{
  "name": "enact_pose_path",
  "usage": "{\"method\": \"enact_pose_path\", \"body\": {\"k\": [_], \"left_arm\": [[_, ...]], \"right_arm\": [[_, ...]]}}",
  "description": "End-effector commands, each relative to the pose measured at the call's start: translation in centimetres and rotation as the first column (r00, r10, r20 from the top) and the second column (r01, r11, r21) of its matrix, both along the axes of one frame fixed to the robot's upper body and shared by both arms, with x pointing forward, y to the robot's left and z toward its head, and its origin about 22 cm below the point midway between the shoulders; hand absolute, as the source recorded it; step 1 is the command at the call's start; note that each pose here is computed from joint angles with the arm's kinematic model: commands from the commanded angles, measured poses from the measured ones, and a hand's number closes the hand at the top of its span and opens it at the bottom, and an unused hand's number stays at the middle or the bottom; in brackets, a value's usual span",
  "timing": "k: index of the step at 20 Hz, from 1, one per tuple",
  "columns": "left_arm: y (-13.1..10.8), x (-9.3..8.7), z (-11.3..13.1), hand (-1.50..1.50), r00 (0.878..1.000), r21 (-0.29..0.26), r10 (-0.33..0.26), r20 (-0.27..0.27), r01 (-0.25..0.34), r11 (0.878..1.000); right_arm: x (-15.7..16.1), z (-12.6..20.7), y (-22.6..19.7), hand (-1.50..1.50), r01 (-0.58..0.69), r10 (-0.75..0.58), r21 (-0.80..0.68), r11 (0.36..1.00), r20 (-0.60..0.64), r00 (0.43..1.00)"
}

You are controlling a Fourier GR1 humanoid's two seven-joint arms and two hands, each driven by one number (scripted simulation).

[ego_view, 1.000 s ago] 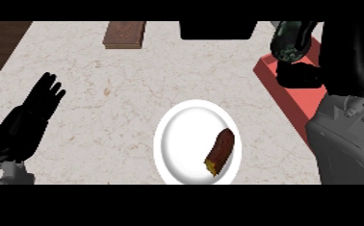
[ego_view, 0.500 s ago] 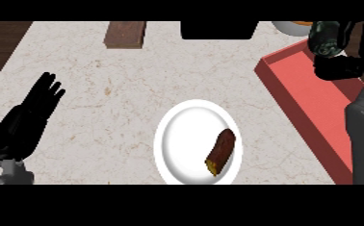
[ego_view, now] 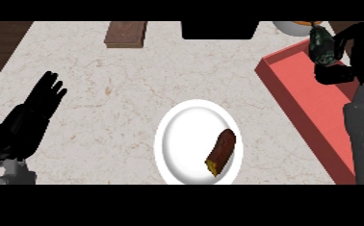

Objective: Pick the eggplant from the plate and place it in the cardboard box

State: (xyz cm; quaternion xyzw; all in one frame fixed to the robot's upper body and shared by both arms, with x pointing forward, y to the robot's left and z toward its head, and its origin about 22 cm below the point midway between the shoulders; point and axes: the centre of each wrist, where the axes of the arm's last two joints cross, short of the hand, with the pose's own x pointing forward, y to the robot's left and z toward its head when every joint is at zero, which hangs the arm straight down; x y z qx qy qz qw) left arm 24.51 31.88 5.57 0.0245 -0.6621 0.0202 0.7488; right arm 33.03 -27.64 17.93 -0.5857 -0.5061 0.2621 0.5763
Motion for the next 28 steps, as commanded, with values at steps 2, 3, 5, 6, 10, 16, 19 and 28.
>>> {"method": "enact_pose_path", "body": {"k": [2,3,5,6,10,16,19,28], "left_arm": [[-1.0,0.4,-0.2,0.0,1.0,-0.014,-0.013,-0.012,0.012,1.0],[0.9,0.3,0.6,0.0,1.0,0.004,0.005,-0.014,-0.005,1.0],[-1.1,-1.0,-2.3,0.0,1.0,0.004,0.012,0.003,-0.012,1.0],[-1.3,-0.3,-0.8,0.0,1.0,-0.011,-0.005,-0.017,0.005,1.0],[-0.4,0.3,0.1,0.0,1.0,-0.005,0.009,-0.004,-0.009,1.0],[1.5,-0.5,0.3,0.0,1.0,-0.012,0.006,-0.014,-0.006,1.0],[0.3,-0.1,0.5,0.0,1.0,-0.006,0.018,-0.008,-0.018,1.0],[0.0,-0.8,-0.8,0.0,1.0,0.007,0.022,-0.004,-0.022,1.0]], "right_arm": [[0.6,-4.1,-1.0,1.5,-0.002,0.026,0.148,0.989,-0.155,0.988],[-0.6,-5.8,-3.9,1.5,0.056,-0.029,0.125,0.991,-0.208,0.978],[-0.1,-6.9,-4.0,-1.5,0.141,-0.105,0.169,0.975,-0.206,0.973],[0.9,-6.9,-3.2,-1.5,0.129,-0.09,0.16,0.979,-0.232,0.969],[0.7,-9.2,-3.2,-1.5,0.025,0.02,0.207,0.978,-0.213,0.977],[-0.8,-6.9,-5.2,-1.5,-0.008,-0.059,0.411,0.912,0.151,0.987],[-1.8,-6.7,-6.2,-1.5,-0.032,-0.133,0.507,0.862,0.285,0.949],[-6.6,-2.3,-12.0,-1.5,-0.052,-0.241,0.623,0.781,0.377,0.894]]}}
